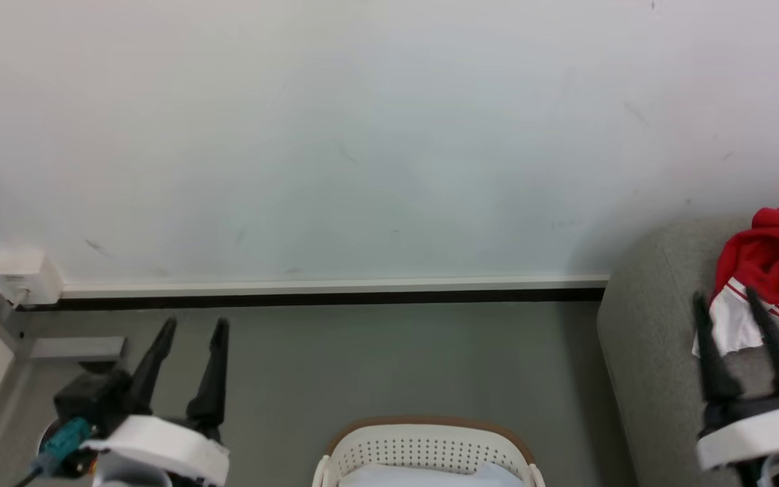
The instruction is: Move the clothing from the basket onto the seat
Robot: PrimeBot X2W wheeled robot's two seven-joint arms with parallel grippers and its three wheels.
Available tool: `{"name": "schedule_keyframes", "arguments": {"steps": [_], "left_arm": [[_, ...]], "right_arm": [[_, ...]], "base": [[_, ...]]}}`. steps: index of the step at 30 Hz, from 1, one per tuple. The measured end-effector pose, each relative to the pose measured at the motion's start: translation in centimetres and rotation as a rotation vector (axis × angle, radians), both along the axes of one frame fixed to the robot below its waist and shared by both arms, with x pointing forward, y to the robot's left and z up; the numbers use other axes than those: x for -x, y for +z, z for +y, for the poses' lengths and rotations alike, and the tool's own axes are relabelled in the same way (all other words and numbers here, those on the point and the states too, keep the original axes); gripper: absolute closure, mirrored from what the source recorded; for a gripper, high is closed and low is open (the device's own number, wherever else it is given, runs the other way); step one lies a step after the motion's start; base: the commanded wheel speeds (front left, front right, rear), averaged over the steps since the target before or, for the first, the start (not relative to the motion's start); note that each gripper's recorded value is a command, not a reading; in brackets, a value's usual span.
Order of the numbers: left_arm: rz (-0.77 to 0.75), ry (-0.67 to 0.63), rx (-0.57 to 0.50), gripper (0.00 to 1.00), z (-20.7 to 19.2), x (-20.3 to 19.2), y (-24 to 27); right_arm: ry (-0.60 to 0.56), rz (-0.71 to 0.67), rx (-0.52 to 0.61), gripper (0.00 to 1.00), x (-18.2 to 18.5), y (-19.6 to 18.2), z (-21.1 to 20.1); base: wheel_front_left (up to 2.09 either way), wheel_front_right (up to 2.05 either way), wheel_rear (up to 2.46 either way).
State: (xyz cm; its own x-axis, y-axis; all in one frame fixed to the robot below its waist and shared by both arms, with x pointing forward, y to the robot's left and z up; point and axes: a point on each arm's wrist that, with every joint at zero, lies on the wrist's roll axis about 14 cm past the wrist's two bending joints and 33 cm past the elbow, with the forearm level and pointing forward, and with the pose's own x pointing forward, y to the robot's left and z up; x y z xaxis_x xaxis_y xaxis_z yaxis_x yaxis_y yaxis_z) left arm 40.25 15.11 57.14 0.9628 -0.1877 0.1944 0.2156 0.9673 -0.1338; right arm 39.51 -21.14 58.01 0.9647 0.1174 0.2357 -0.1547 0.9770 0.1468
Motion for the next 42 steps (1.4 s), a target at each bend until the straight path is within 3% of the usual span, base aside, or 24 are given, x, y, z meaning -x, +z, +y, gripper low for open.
{"name": "schedule_keyframes", "arguments": {"steps": [10, 23, 42], "left_arm": [[0.037, 0.197, 0.032, 0.00, 4.5, 3.4, -2.4], [0.127, 0.212, 0.042, 0.00, 4.7, 5.9, -6.6], [0.131, 0.199, -0.002, 0.00, 4.5, 5.8, -7.2]], "right_arm": [[0.058, 0.066, -0.027, 0.00, 2.7, -4.1, 5.4], [0.025, 0.077, -0.035, 0.00, 4.3, -4.9, 5.8], [0.040, 0.111, -0.034, 0.00, 4.5, -6.0, 6.5]], "base": [[0.00, 0.00, 0.00], [0.00, 0.00, 0.00], [0.00, 0.00, 0.00]]}}
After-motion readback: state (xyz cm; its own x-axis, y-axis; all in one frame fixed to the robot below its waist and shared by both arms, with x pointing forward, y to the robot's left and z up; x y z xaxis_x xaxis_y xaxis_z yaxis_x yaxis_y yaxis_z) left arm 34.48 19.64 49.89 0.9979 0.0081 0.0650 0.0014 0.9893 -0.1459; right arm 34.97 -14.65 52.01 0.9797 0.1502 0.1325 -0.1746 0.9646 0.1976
